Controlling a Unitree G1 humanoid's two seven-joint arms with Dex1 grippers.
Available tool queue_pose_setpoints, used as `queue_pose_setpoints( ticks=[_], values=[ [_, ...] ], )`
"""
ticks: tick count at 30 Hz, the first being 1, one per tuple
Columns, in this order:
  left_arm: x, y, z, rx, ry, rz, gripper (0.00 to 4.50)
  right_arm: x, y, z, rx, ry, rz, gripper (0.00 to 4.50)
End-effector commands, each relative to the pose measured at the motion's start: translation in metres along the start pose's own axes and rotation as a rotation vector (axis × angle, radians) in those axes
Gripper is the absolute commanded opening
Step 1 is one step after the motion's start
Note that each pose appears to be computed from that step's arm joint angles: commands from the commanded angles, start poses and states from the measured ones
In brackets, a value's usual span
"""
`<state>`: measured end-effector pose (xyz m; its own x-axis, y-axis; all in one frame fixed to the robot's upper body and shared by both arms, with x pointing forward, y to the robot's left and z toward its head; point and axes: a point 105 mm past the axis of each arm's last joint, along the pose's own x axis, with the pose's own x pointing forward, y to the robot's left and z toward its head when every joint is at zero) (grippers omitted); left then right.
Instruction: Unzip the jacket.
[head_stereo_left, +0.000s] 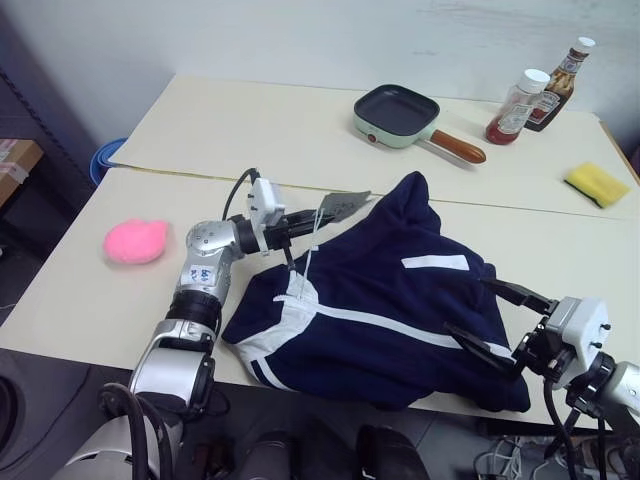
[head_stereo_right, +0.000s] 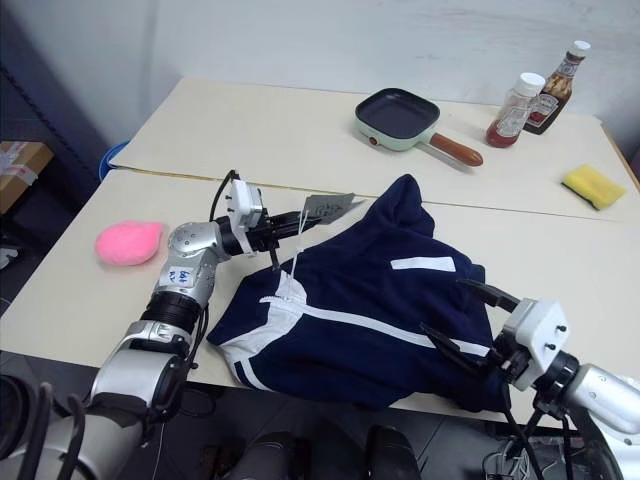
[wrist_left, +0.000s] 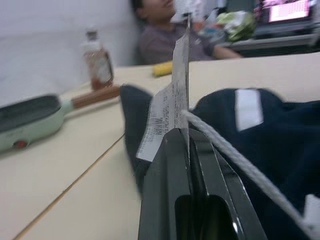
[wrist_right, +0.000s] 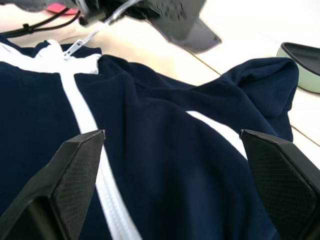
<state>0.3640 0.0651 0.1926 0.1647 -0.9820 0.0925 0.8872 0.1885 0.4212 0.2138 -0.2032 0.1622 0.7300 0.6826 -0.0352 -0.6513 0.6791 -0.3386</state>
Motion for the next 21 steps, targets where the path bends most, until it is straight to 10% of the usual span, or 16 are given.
queue_pose_setpoints(
  ticks=[1, 9, 21],
  values=[
    [0.02, -0.04, 0.01, 0.118, -0.032, -0.235, 0.04, -0.005, 0.006, 0.011, -0.002, -0.002, 0.02, 4.5],
    [0.028, -0.084, -0.017, 0.089, 0.059, -0.408, 0.2, -0.004, 0.013, 0.006, 0.031, 0.052, 0.058, 4.5],
    [0.01, -0.087, -0.024, 0.033, 0.131, -0.401, 3.73, 0.05, 0.049, -0.009, -0.279, 0.116, 0.321, 4.5]
  ],
)
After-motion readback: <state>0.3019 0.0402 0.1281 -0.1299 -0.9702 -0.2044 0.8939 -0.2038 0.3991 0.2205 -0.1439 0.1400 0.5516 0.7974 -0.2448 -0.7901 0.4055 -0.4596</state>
